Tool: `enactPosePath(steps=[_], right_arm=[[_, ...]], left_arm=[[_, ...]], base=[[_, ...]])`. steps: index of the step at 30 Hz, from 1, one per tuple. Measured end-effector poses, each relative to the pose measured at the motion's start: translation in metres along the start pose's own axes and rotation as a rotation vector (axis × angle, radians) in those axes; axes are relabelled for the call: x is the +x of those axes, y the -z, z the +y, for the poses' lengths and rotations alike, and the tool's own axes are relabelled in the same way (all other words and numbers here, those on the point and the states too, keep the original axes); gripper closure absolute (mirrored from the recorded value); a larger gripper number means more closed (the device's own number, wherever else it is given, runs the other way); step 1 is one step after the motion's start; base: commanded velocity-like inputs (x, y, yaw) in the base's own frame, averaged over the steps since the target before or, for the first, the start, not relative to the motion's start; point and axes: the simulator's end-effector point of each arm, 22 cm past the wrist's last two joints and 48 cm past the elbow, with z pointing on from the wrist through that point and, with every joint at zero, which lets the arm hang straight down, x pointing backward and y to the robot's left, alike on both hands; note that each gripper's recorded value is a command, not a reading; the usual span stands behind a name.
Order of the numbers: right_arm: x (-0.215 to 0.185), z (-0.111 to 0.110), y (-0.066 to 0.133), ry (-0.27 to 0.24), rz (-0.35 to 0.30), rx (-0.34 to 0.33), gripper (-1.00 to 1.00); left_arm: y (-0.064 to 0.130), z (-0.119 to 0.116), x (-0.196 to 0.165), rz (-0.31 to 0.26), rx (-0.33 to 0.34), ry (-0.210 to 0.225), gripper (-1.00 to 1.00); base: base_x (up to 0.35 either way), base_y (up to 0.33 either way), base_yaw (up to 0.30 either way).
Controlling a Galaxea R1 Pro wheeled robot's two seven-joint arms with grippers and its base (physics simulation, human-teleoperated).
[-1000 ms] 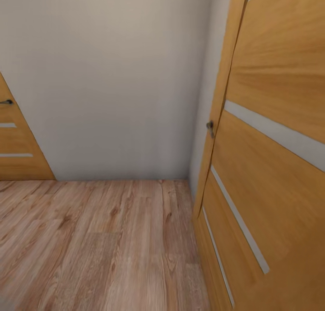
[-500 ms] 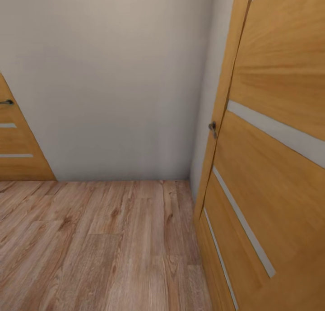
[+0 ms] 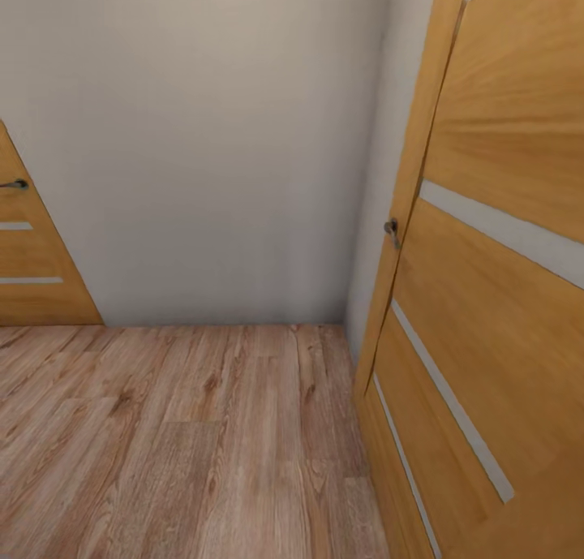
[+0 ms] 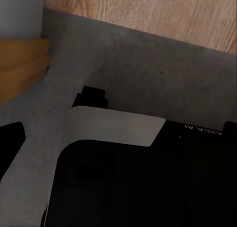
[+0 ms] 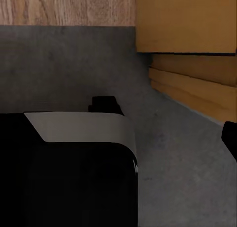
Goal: Move the two storage containers from the living room to the garage. In the garage, place one container on the floor and stack the other container on top of it (either order is fine).
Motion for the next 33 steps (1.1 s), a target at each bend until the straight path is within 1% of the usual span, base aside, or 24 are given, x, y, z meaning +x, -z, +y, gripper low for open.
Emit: enactPosePath(steps=[7, 16, 24, 33], right_arm=[[0.0000, 0.0000, 0.0000, 0.000, 0.000, 0.000, -1.00], [-0.0001, 0.0000, -0.0001, 0.000, 0.000, 0.000, -1.00], [-0.0001, -0.0001, 0.0000, 0.000, 0.000, 0.000, -1.00], [-0.0001, 0.0000, -0.0001, 0.000, 0.000, 0.000, -1.00]], left_arm=[[0.0001, -0.0003, -0.0003, 0.000, 0.000, -0.001, -1.00], [-0.0001, -0.0001, 0.0001, 0.000, -0.001, 0.002, -1.00], [0.0000, -0.0001, -0.0001, 0.000, -0.001, 0.002, -1.00], [-0.0002, -0.0001, 0.0002, 0.000, -0.001, 0.002, -1.00]], base=[[0.240, 0.000, 0.000], [0.046, 0.001, 0.000], [0.193, 0.083, 0.000], [0.030, 0.008, 0.000]])
